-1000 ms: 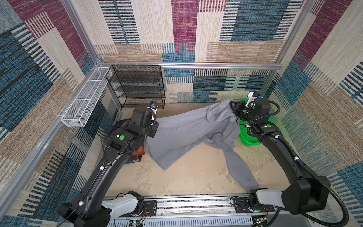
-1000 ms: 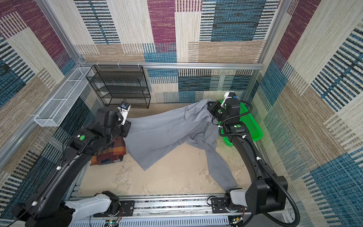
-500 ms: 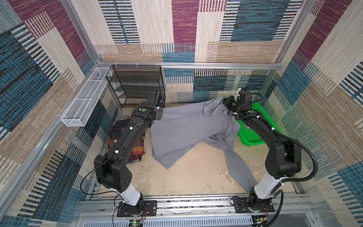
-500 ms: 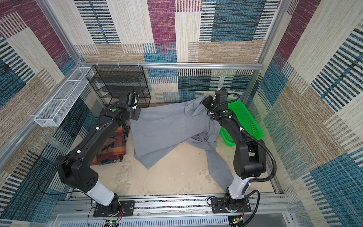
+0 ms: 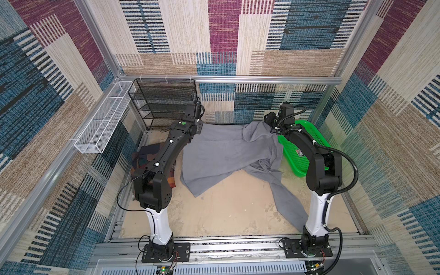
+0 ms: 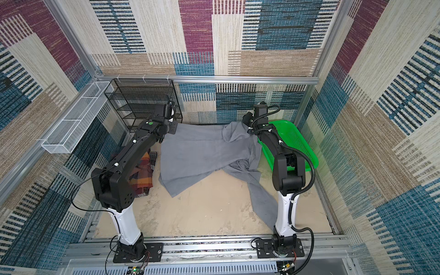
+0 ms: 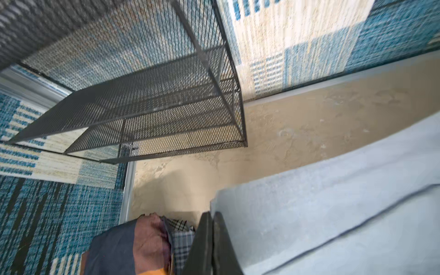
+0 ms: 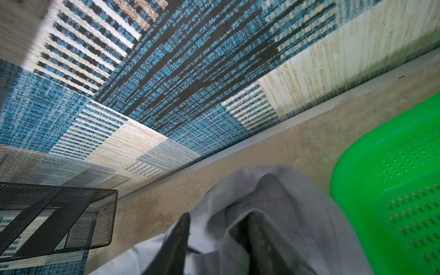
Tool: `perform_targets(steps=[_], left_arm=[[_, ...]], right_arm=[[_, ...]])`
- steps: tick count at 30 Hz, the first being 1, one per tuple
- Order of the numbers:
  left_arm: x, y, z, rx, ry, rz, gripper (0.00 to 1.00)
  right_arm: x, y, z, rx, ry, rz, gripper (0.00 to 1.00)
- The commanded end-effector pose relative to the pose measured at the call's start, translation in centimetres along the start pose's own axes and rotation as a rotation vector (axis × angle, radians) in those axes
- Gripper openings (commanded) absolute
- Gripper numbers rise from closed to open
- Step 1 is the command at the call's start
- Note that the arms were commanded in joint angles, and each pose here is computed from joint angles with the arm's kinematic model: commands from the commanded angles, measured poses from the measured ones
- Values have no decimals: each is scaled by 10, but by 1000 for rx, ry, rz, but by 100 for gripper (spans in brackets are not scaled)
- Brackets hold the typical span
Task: Fold and stack the long sleeve shirts
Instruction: 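Lay the grey shirt flat on the table and open both grippers, then move both grippers to the shirt's near edge, nearest the robot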
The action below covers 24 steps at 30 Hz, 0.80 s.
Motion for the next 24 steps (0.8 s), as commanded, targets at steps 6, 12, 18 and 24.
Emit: perform_targets(steps=[6, 12, 18, 24], left_arm=[[39, 6, 76, -155, -72, 150, 99], [4, 15, 136, -247, 12, 293, 99], [-105, 18, 164, -285, 169, 443, 95], [-198, 0, 165, -316, 346, 430, 89]], right_arm=[[35, 23, 37, -27, -39, 95, 76], [21, 54, 102, -2, -47, 148, 84], [-60, 31, 171, -24, 14, 123, 94], [-128, 18, 208, 16, 127, 107, 96]])
Point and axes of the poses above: each gripper's point midway between its finger pads, its own z axis back along the fingers, its own y axis along the line the jaws close on, x = y × z, the point moved 1 cm from there along z, back along the fingers, and after that the axes turned 12 degrees about z, right-handed, at the moved point
